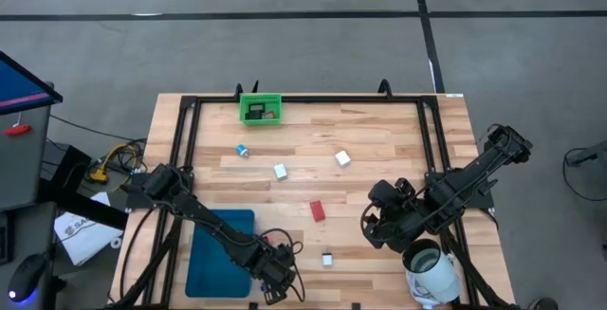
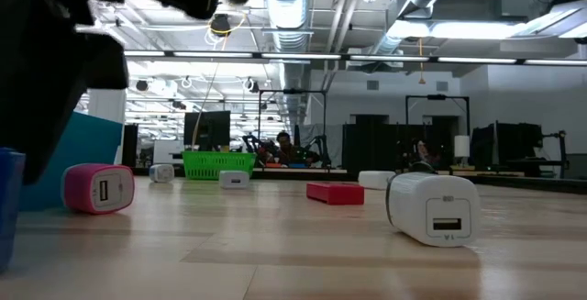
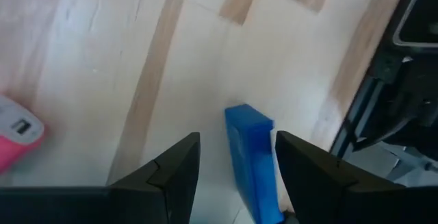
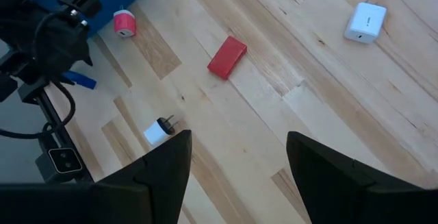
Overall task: Pick & Place Office items
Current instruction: Put the blue digital clock into the green bin
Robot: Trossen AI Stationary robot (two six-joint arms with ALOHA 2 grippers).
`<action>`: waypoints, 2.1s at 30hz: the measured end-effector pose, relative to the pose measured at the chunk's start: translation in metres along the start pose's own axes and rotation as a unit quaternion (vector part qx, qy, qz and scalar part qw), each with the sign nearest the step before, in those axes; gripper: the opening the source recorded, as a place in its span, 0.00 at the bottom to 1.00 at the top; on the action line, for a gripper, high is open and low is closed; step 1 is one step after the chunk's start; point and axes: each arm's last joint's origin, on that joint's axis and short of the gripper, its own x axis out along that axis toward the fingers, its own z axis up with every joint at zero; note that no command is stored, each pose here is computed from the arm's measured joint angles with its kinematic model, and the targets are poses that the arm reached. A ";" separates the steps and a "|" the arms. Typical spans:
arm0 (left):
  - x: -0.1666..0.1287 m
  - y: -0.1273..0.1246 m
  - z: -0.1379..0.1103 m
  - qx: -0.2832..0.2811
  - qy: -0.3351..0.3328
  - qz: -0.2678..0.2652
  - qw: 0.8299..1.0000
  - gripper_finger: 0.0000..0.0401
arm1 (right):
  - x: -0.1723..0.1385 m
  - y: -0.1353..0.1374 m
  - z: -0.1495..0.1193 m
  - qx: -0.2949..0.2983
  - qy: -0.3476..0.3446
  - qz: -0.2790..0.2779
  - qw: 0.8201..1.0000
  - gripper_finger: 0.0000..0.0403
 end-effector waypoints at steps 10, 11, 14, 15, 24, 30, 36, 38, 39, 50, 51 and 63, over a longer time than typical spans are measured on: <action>0.001 -0.001 0.000 0.000 -0.001 -0.004 1.000 0.46 | 0.000 0.000 0.000 0.001 0.000 0.001 1.000 0.57; 0.001 0.000 0.000 0.000 -0.001 -0.004 1.000 0.46 | 0.000 0.000 0.000 0.001 -0.001 0.002 1.000 0.57; 0.002 0.000 0.000 -0.001 -0.001 -0.004 1.000 0.46 | 0.000 0.001 0.000 0.002 -0.001 0.003 1.000 0.57; 0.003 0.001 0.000 -0.005 -0.001 -0.004 1.000 0.46 | 0.000 0.001 0.000 0.002 -0.001 0.003 1.000 0.57; 0.011 0.008 -0.004 -0.026 -0.003 -0.010 1.000 0.41 | 0.000 0.001 0.000 0.002 -0.003 0.002 1.000 0.57; 0.010 0.010 0.002 -0.037 -0.009 -0.016 0.999 0.16 | 0.000 0.001 0.000 0.005 -0.003 0.002 1.000 0.57; -0.002 0.009 0.005 -0.033 -0.018 -0.028 0.999 0.13 | 0.000 0.001 0.000 0.009 -0.003 0.002 1.000 0.57; -0.007 0.008 0.005 -0.032 -0.025 -0.036 0.999 0.13 | 0.000 0.001 0.000 0.009 -0.003 0.003 1.000 0.57; -0.011 0.008 0.006 -0.033 -0.030 -0.038 0.998 0.13 | 0.000 0.001 0.000 0.009 -0.002 0.003 1.000 0.57; -0.113 0.045 0.043 -0.107 -0.247 0.008 0.963 0.13 | -0.001 0.003 -0.002 0.019 -0.012 0.011 1.000 0.57; -0.123 0.055 0.046 -0.118 -0.262 0.032 0.957 0.13 | -0.002 0.004 -0.003 0.020 -0.014 0.014 1.000 0.57; -0.204 0.234 0.109 -0.202 -0.276 0.262 0.902 0.13 | -0.008 0.007 -0.011 0.097 -0.037 0.020 0.994 0.57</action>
